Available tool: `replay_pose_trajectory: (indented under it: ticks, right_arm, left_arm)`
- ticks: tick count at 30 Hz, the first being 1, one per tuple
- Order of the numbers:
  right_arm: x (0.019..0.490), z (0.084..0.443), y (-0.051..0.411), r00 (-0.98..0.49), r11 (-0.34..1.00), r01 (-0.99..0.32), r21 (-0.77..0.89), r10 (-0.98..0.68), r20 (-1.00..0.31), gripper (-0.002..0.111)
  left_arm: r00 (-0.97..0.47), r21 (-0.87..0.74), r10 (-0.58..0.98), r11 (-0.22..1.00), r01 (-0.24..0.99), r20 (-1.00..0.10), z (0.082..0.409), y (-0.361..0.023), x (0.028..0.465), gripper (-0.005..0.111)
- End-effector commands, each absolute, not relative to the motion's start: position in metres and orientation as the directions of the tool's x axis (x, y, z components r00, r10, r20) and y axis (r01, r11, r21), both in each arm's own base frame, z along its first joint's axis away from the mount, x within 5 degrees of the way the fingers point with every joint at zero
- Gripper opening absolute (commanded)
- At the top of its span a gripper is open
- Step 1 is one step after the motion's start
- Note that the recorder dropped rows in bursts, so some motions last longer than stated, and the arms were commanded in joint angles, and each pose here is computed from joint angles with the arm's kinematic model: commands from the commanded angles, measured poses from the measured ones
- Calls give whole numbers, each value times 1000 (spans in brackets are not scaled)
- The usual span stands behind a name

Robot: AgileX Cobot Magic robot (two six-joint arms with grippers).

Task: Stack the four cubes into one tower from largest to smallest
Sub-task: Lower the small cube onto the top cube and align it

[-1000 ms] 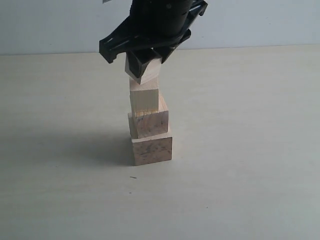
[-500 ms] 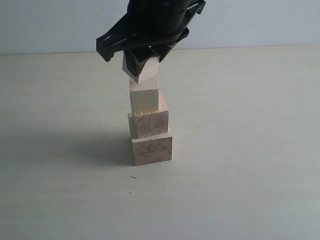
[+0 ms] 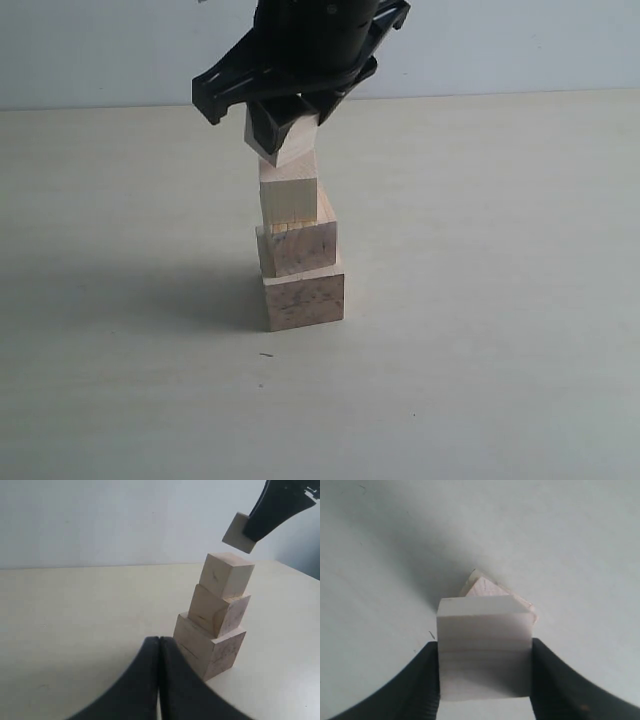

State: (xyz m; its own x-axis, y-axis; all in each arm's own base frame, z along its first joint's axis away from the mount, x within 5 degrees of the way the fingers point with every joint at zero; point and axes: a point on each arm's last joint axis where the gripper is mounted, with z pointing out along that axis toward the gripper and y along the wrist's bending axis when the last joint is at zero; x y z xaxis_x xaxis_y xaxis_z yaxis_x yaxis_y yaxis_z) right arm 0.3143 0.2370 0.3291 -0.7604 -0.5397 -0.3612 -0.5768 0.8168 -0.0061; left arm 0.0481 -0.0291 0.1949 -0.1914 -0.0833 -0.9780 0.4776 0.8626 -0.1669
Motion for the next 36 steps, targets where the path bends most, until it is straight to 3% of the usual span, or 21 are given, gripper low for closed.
replay_pose_trajectory:
  ticks: [1,22,30,36]
  right_arm:
    - [318,325,239,-758,816,-577,-20,-545,-359,13]
    - [323,317,240,-771,826,-563,-30,-538,-341,14]
    - [323,317,241,-771,826,-563,-29,-538,-341,46]
    - [322,317,242,-774,826,-564,-14,-534,-340,54]
  left_arm:
    - [-186,-167,-87,863,476,-979,194,-29,48,0]
    - [-186,-167,-87,863,476,-979,194,-29,48,0]
    - [-186,-167,-87,863,476,-979,194,-29,48,0]
    - [-186,-167,-87,863,476,-979,194,-29,48,0]
